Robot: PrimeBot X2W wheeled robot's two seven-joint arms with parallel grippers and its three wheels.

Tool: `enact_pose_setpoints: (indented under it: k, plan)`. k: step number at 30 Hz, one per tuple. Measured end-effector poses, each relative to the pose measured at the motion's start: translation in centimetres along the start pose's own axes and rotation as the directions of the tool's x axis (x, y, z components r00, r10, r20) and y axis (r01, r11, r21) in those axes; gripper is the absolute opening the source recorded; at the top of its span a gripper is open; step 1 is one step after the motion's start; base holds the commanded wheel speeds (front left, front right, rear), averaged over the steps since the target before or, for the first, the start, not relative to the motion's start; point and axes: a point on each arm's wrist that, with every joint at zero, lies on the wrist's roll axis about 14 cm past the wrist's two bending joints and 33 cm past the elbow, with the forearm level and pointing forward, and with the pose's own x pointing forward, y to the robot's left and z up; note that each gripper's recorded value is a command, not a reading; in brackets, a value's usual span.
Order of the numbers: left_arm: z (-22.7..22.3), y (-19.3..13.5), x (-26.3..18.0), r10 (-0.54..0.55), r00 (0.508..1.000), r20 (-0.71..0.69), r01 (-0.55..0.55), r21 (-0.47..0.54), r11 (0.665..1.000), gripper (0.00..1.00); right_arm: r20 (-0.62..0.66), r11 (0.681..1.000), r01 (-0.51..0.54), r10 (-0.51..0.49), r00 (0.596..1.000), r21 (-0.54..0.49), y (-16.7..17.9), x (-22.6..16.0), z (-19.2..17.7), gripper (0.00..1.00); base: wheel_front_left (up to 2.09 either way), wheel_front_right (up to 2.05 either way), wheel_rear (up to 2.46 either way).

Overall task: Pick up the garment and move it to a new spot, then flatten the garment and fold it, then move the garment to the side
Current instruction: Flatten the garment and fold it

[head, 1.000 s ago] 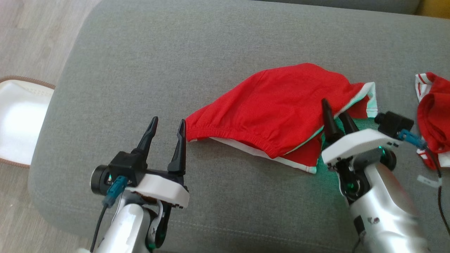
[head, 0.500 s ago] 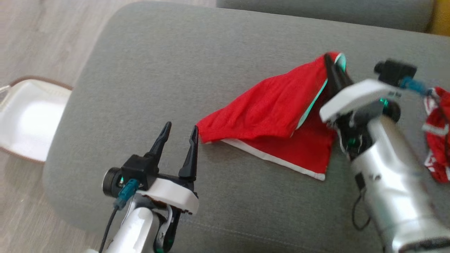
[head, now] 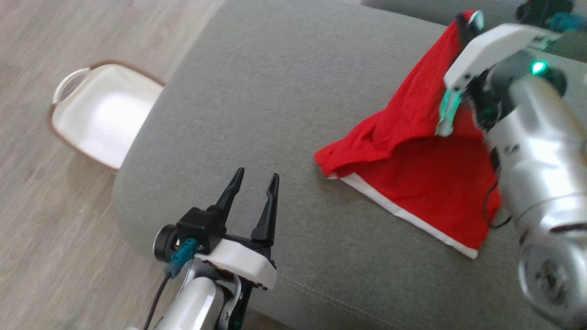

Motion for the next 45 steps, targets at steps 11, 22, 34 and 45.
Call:
enact_pose_setpoints:
  k: [11, 22, 34, 45]
  plan:
    - [-0.7, 1.5, 0.3, 0.066, 0.997, -0.031, -0.066, 0.000, 0.998, 1.00, -0.036, 0.993, 0.006, -0.011, 0.999, -0.114, -0.7, 3.6, 0.7, 1.00, 0.00, 0.00, 0.00]
    - [0.0, -0.5, 2.2, -0.010, 1.000, -0.001, 0.010, -0.003, 1.000, 1.00, -0.074, 0.969, 0.069, -0.089, 0.993, -0.238, -3.6, 0.8, 0.4, 1.00, 0.00, 0.00, 0.00]
    - [2.2, -3.1, 4.3, -0.124, 0.989, 0.079, 0.121, 0.035, 0.992, 1.00, 0.105, 0.968, 0.159, -0.141, 0.984, -0.194, -7.2, -6.1, 1.1, 1.00, 0.00, 0.00, 0.00]
    - [3.2, -6.2, 4.7, -0.217, 0.969, 0.115, 0.214, 0.033, 0.976, 1.00, 0.261, 0.974, 0.207, -0.176, 0.949, -0.095, -9.1, -14.6, -1.7, 1.00, 0.00, 0.00, 0.00]
